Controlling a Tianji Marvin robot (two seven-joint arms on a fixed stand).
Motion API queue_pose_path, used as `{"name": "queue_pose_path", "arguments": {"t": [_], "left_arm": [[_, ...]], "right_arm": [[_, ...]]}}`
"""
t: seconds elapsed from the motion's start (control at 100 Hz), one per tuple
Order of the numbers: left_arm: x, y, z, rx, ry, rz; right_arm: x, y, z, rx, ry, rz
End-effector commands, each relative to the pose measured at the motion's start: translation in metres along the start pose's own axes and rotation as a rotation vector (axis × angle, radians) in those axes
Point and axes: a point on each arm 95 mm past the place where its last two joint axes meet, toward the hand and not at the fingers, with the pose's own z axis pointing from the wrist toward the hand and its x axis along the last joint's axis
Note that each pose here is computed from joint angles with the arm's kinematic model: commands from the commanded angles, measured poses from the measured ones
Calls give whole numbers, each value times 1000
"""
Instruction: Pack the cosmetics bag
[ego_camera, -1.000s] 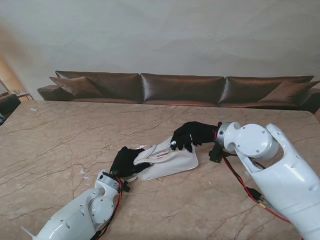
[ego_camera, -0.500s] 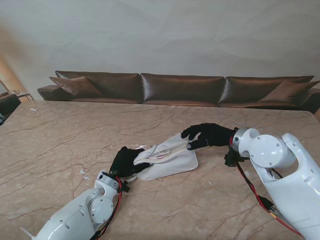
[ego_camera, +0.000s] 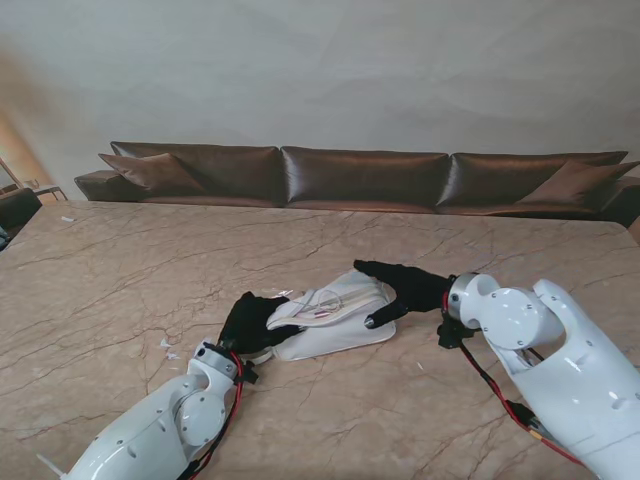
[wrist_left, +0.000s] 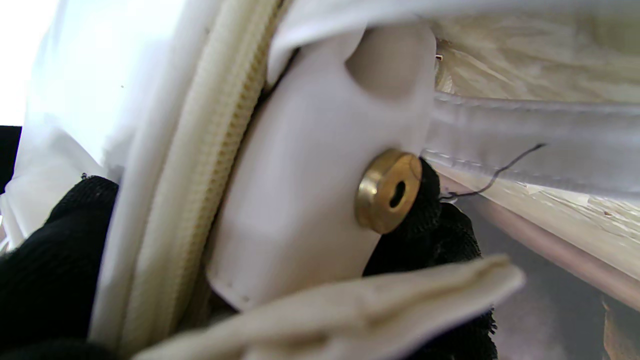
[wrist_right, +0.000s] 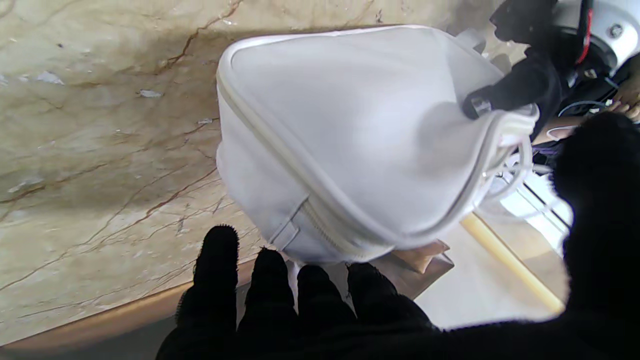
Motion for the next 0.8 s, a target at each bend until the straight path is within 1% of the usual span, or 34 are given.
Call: {"name": "queue_pose_path", "arguments": {"t": [0.0, 0.07, 0.14, 0.25, 0.42, 0.59, 0.79], "left_arm": [[-1, 5, -6, -18, -11, -1], [-1, 5, -5, -23, -7, 1], [0, 5, -5, -28, -4, 4], [1, 3, -4, -34, 0, 10], [1, 2, -3, -41, 5, 18], [2, 2, -3, -41, 9, 21], [3, 1, -2, -33, 6, 25]], "right_arm": [[1, -8, 9, -11, 7, -11], [-2, -14, 20, -58, 18, -40], [-4, -18, 28, -66, 29, -58], [-8, -24, 40, -99, 56, -66], [-12, -28, 51, -133, 71, -78], [-14, -34, 56, -116, 60, -78], [-17, -41, 60, -76, 54, -39]]}}
